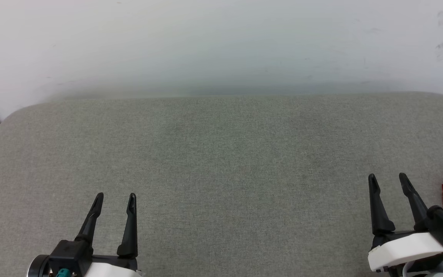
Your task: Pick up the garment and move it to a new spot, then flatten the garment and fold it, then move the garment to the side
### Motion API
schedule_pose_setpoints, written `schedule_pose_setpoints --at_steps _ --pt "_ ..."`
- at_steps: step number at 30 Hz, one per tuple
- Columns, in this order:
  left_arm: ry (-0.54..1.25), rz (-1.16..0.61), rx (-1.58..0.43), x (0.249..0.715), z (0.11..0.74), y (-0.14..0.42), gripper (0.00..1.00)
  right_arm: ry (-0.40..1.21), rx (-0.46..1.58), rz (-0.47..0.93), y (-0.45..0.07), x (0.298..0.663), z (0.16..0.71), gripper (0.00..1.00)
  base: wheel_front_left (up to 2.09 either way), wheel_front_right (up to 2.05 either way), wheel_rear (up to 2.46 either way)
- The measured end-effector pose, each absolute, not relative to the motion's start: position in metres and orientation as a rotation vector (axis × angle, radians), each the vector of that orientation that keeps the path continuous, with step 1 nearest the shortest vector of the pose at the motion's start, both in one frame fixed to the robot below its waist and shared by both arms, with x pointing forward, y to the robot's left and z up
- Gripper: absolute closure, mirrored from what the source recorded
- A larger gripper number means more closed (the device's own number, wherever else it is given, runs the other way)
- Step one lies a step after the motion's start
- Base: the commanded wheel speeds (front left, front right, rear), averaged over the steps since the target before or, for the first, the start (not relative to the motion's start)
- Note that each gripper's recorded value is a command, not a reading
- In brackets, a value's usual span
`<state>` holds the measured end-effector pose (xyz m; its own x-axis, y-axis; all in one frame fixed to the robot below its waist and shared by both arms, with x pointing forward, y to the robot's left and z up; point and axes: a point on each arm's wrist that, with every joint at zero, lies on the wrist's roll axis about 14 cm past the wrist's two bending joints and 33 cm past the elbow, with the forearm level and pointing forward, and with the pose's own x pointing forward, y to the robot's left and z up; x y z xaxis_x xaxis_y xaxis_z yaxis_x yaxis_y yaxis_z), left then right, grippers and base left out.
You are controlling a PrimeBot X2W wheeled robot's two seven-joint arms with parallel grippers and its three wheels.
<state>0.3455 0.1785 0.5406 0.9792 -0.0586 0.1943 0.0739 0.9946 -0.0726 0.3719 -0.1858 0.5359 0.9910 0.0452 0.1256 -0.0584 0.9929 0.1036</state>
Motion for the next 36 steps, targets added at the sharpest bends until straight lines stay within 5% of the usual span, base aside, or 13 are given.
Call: schedule_pose_setpoints --at_steps 3,4,36 --pt "-0.196 -0.068 -0.081 0.346 0.541 0.178 0.00 -0.122 0.111 0.056 -0.184 0.372 0.536 0.00 0.00 0.00 0.00" --pt "-0.196 -0.069 -0.082 0.346 0.542 0.178 1.00 -0.120 0.112 0.057 -0.184 0.372 0.535 1.00 0.00 0.00 0.00" --pt "-0.055 0.008 -0.591 0.355 0.507 0.192 1.00 0.007 0.602 -0.016 -0.196 0.370 0.501 1.00 0.00 0.00 0.00"
